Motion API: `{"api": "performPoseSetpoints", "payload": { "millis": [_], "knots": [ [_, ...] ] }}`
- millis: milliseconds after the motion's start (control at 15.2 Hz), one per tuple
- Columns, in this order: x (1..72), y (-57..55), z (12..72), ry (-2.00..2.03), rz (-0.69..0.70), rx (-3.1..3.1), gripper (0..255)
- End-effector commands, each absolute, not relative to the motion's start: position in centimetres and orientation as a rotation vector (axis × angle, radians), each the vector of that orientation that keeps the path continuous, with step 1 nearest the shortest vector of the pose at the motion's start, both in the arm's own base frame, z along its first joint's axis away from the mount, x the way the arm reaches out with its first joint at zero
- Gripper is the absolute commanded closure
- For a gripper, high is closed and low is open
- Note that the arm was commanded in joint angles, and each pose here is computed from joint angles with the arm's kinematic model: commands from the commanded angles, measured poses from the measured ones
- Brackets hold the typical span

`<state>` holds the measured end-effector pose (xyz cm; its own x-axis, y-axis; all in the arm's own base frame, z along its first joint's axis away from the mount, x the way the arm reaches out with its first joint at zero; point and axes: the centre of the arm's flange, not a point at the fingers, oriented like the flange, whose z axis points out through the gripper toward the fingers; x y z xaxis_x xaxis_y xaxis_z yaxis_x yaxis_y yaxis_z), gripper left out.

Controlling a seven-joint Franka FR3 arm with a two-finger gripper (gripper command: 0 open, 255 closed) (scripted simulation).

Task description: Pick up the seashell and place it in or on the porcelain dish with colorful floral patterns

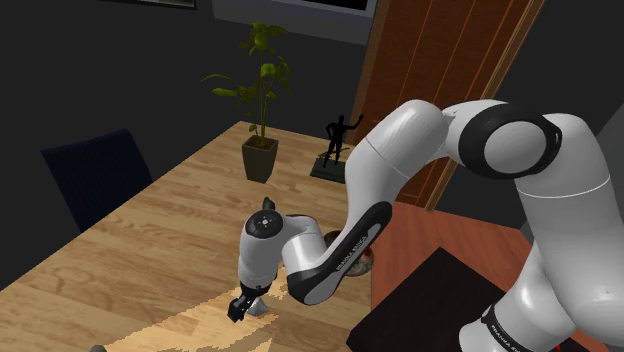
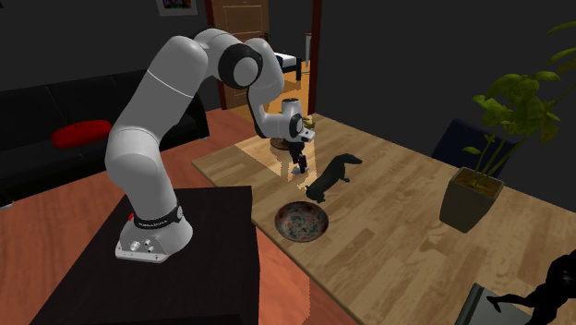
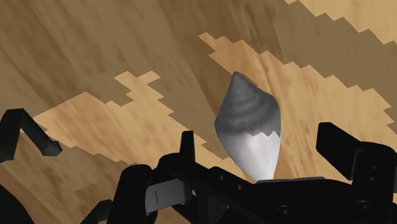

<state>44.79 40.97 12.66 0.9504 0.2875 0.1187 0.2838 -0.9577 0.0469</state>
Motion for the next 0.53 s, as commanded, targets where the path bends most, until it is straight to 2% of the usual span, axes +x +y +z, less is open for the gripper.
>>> {"api": "performPoseSetpoints", "payload": {
  "millis": [0,264,330,462],
  "knots": [
    [44.77,40.97,12.59,0.450,0.194,3.074,0],
    [44.77,40.98,12.60,0.450,0.194,3.074,0],
    [44.77,40.98,12.60,0.450,0.194,3.074,255],
    [44.77,40.98,12.60,0.450,0.194,3.074,255]
  ]
}}
